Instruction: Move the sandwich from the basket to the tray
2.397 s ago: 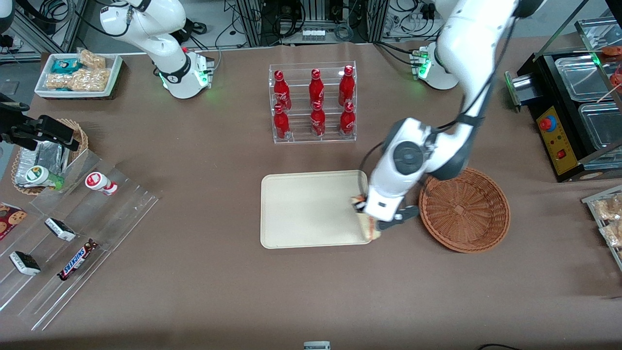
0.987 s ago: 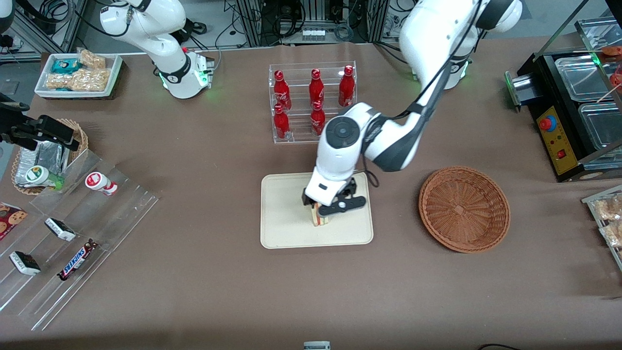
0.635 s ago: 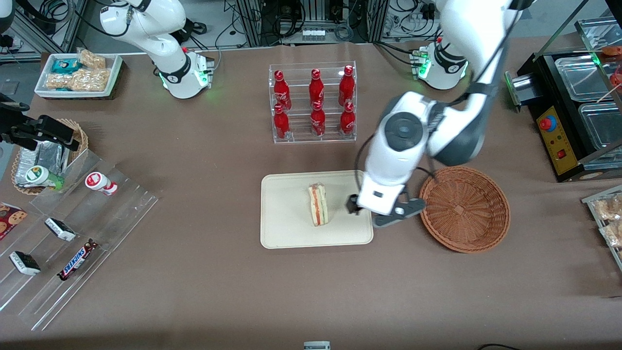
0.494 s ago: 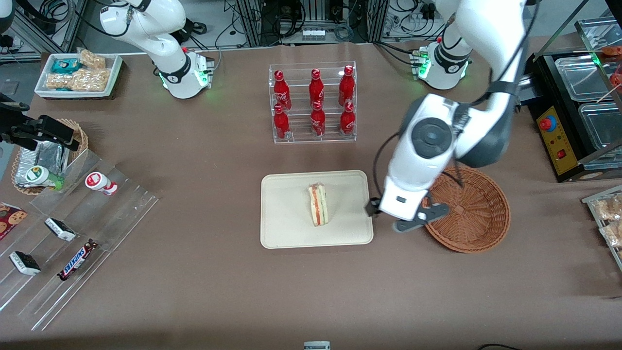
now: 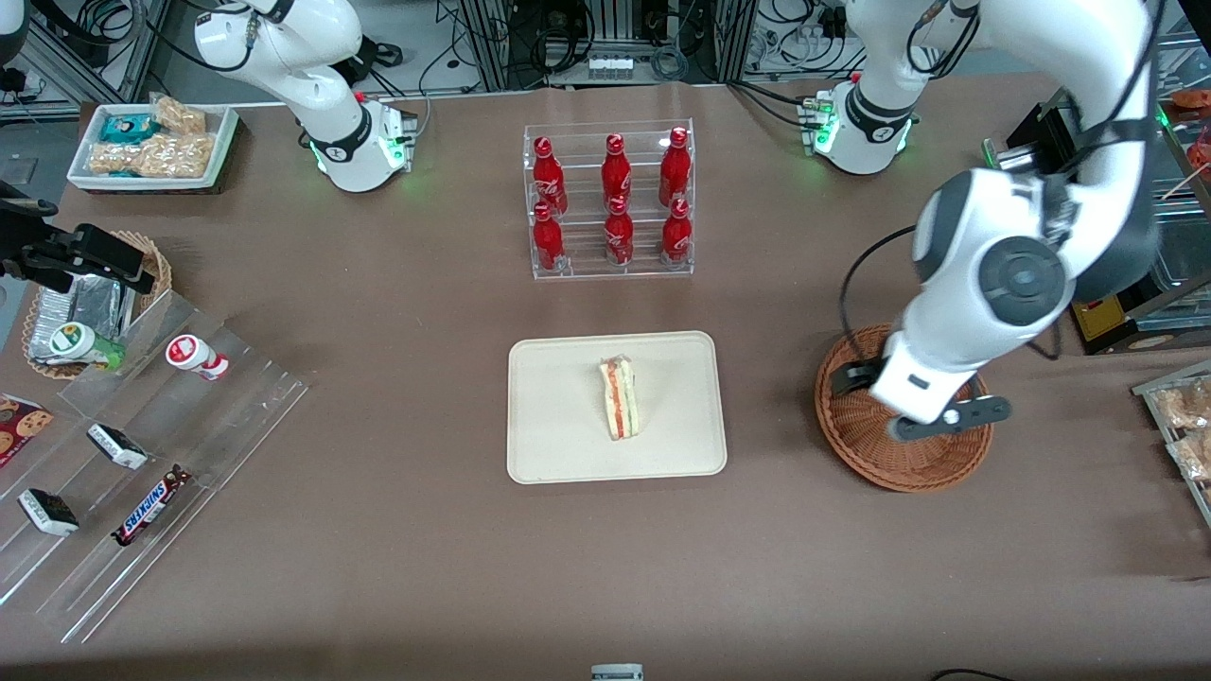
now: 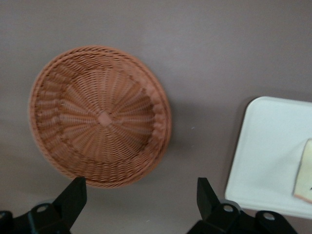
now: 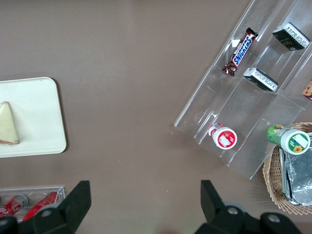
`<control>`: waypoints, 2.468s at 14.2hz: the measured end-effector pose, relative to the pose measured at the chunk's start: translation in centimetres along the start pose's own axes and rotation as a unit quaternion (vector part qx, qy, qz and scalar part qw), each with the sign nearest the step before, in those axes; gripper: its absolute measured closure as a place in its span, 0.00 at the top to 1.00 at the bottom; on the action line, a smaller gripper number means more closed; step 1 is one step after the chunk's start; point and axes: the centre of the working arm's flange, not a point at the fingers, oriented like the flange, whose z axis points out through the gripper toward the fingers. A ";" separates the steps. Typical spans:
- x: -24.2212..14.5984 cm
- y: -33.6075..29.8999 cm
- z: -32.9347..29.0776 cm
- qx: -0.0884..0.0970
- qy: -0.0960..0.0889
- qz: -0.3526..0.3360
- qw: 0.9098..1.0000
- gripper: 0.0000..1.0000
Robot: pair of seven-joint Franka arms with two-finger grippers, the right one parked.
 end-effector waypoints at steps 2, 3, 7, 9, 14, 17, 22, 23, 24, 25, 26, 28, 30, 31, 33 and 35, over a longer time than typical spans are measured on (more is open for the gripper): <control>-0.3 -2.9 -1.4 0.002 -0.011 0.024 1.000 1.00; -0.6 -4.0 -2.1 0.000 -0.016 0.035 0.999 1.00; -1.9 -8.8 -5.6 -0.021 -0.027 0.065 0.997 1.00; -2.6 -12.0 -7.5 -0.038 -0.023 0.074 0.996 1.00; -4.0 -14.6 -10.4 -0.047 -0.002 0.079 0.996 1.00; -4.2 -14.1 -10.5 -0.047 -0.004 0.084 0.995 1.00; -4.6 -14.1 -11.0 -0.059 -0.019 0.084 0.995 1.00; -4.6 -14.0 -11.3 -0.068 -0.017 0.083 0.994 1.00; -4.5 -13.9 -11.7 -0.070 -0.013 0.084 0.994 1.00; -4.5 -13.8 -12.1 -0.072 -0.010 0.084 0.994 1.00; -4.6 -13.8 -12.4 -0.072 -0.007 0.085 0.994 1.00; -4.6 -13.8 -12.8 -0.073 -0.003 0.085 0.994 1.00; -4.6 -13.8 -13.0 -0.073 -0.001 0.085 0.994 1.00; -4.6 -13.8 -13.2 -0.073 0.001 0.085 0.994 1.00; -4.6 -13.7 -13.6 -0.074 0.006 0.086 0.994 1.00; -4.6 -13.6 -13.8 -0.074 0.007 0.087 0.993 1.00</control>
